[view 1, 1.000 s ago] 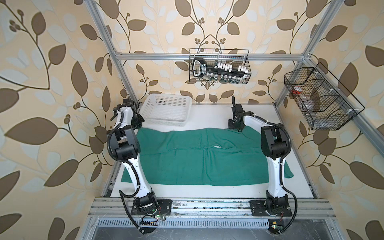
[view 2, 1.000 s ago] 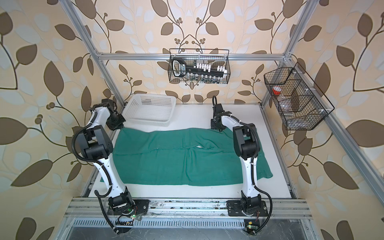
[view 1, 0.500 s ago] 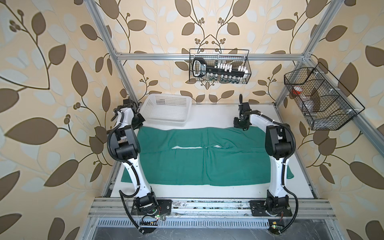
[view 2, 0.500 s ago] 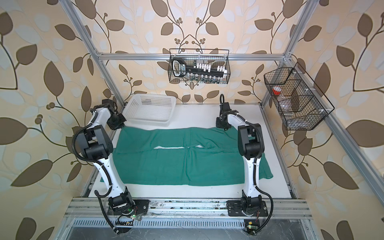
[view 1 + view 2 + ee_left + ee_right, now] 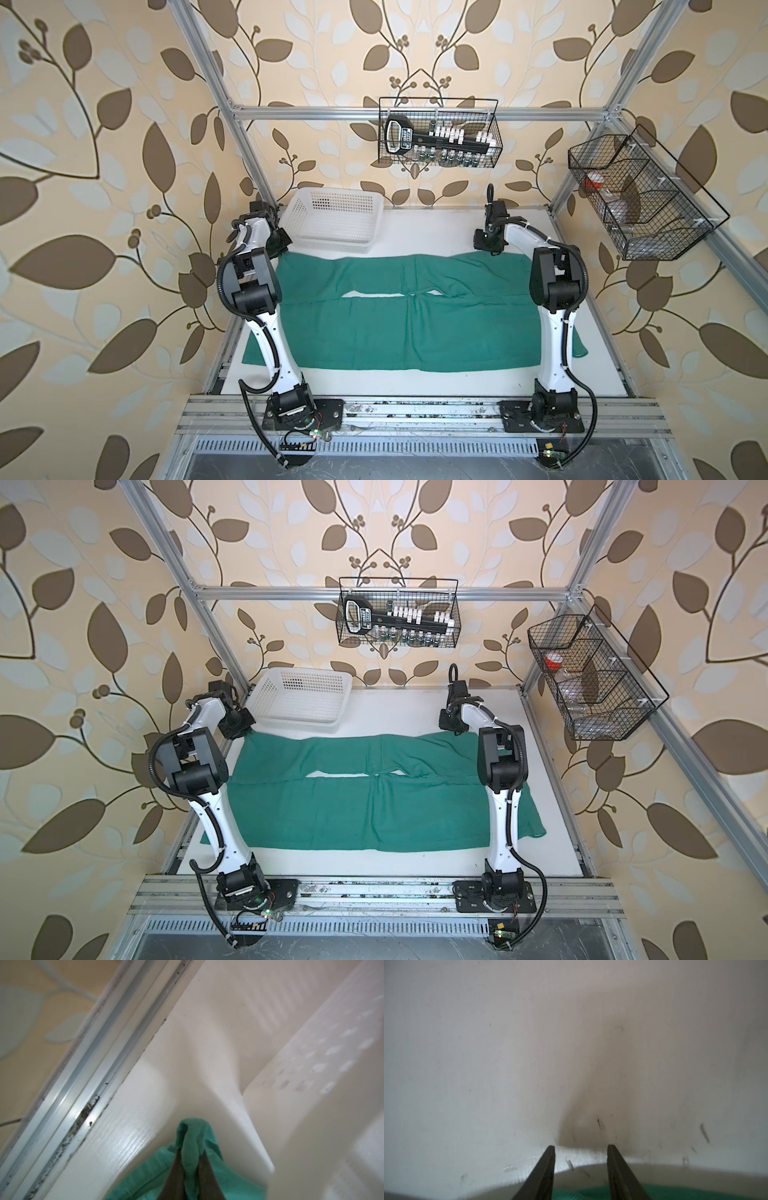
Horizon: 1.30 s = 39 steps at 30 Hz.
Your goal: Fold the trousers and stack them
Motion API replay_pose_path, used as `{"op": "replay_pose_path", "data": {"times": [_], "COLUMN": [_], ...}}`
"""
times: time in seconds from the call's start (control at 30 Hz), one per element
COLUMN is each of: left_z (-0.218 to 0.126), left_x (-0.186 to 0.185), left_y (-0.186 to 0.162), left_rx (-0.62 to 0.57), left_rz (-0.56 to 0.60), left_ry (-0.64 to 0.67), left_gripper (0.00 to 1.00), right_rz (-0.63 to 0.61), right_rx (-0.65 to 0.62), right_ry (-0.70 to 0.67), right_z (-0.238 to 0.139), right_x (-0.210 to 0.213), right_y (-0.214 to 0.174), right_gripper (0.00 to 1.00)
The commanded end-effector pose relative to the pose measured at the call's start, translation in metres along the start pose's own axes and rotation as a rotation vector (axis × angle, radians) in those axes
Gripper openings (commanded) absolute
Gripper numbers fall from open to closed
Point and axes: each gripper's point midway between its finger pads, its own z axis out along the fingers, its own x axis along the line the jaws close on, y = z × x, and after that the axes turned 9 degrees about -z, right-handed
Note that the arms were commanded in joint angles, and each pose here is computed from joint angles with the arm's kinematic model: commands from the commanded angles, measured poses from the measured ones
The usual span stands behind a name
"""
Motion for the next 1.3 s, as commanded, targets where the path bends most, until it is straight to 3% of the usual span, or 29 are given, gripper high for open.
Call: {"op": "replay_pose_path", "data": {"times": [0.0,0.17,0.23,0.33,0.43,0.6,0.8,0.97,1.13,1.27], "left_z": [-0.021,-0.019,-0.015,-0.018,-0.032,-0.06,-0.08,-0.075,-0.055,-0.033], "left_x": [-0.005,-0.014,-0.018,-0.025,-0.025,-0.019,-0.003,-0.002,-0.014,-0.011], "left_y": [0.038,0.042,0.039,0.034,0.033,0.023,-0.023,-0.07,-0.103,-0.111], "left_rx": [-0.151,-0.17,-0.149,-0.139,-0.142,-0.125,-0.012,0.087,0.135,0.139], "left_rz": [0.035,0.057,0.077,0.094,0.093,0.075,-0.024,-0.124,-0.227,-0.276], "left_ry": [0.03,0.013,0.021,0.019,0.029,0.039,0.033,-0.074,-0.22,-0.229], "left_gripper": [0.13,0.18,0.26,0.52,0.61,0.68,0.7,0.68,0.56,0.47], "right_rz": [-0.016,-0.036,-0.035,-0.041,-0.046,-0.07,-0.069,-0.067,-0.063,-0.062], "right_rx": [-0.079,-0.114,-0.103,-0.054,-0.02,0.043,0.089,0.125,0.115,0.112], "right_ry": [0.021,0.08,0.116,0.145,0.184,0.197,0.227,0.178,0.188,0.189], "right_z": [-0.041,-0.076,-0.082,-0.083,-0.085,-0.077,-0.068,-0.06,-0.062,-0.063], "right_x": [0.006,0.025,0.035,0.047,0.06,0.073,0.088,0.079,0.08,0.08], "right_y": [0.021,0.008,-0.009,-0.046,-0.078,-0.117,-0.148,-0.166,-0.168,-0.168], "right_gripper": [0.48,0.5,0.5,0.5,0.49,0.47,0.45,0.45,0.45,0.45]}}
